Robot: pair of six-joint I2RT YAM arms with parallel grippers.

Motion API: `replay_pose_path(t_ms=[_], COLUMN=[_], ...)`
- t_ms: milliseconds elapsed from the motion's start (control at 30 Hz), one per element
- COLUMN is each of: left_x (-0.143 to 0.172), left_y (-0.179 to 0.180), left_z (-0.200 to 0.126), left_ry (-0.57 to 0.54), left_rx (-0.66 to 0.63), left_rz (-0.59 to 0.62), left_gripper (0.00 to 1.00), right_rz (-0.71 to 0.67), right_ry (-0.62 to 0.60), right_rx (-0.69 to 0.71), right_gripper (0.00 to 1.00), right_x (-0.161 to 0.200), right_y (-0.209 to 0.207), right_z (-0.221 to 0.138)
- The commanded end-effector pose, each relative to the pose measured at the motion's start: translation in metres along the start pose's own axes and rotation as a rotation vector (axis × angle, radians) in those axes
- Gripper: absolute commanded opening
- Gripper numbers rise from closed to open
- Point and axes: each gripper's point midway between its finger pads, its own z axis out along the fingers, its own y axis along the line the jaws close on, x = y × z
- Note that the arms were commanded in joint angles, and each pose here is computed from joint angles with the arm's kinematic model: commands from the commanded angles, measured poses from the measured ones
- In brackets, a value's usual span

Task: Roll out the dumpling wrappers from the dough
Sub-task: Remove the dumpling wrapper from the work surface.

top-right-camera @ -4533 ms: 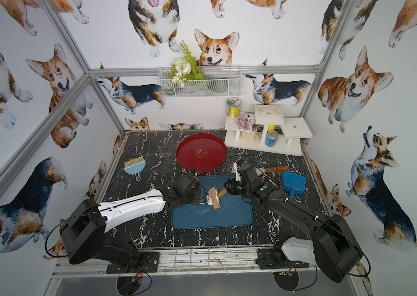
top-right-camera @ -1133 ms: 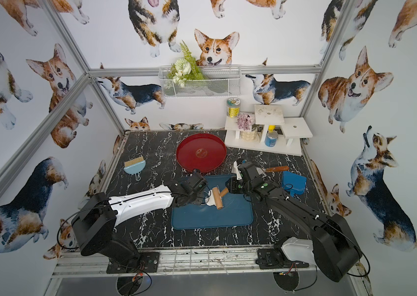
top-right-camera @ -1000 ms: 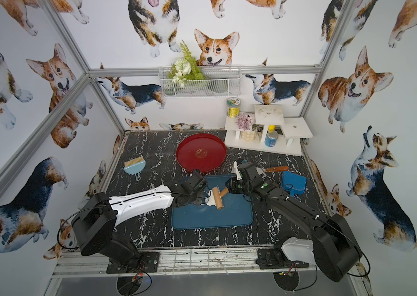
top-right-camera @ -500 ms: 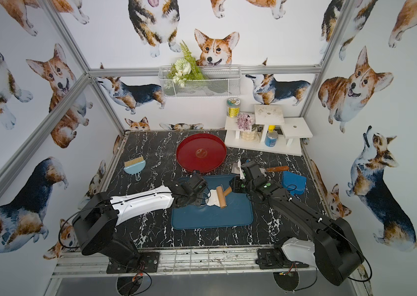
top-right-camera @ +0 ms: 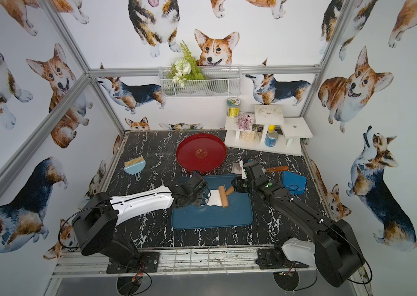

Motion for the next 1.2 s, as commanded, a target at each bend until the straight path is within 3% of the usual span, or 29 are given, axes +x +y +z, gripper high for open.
replay_pose_path(t_ms=[0, 567, 867, 1000, 1167], left_x=[0.0, -0.005, -0.005, -0.007, -0.008], left_y=[0.003, 0.003, 0.002, 0.002, 0.001], left_z=[-0.002, -0.008, -0.009, -0.01, -0.01], left_ry=[-0.003, -0.032, -0.037, -0.044, -0.048], left_rx=[-0.007, 0.0, 0.012, 0.011, 0.013], left_rz=[-0.002, -0.016, -0.021, -0.023, -0.024], left_gripper=[0.0, 0.0, 0.0, 0.0, 0.0], right_rz=[-0.045, -0.037, -0.034, -0.001, -0.014], right_ry=[0.065, 0.029, -0.159, -0.165, -0.143], right_rx=[0.205, 0.217, -0.08, -0.225, -0.251], right_gripper=[0.0, 0.0, 0.0, 0.0, 0.0], right_x=[0.02, 0.011, -0.029, -0.031, -0.023], right_y=[-0.044, -0.049, 0.013, 0.043, 0.068], right_z=[-0.004, -0.015, -0.046, -0.048, -0.033])
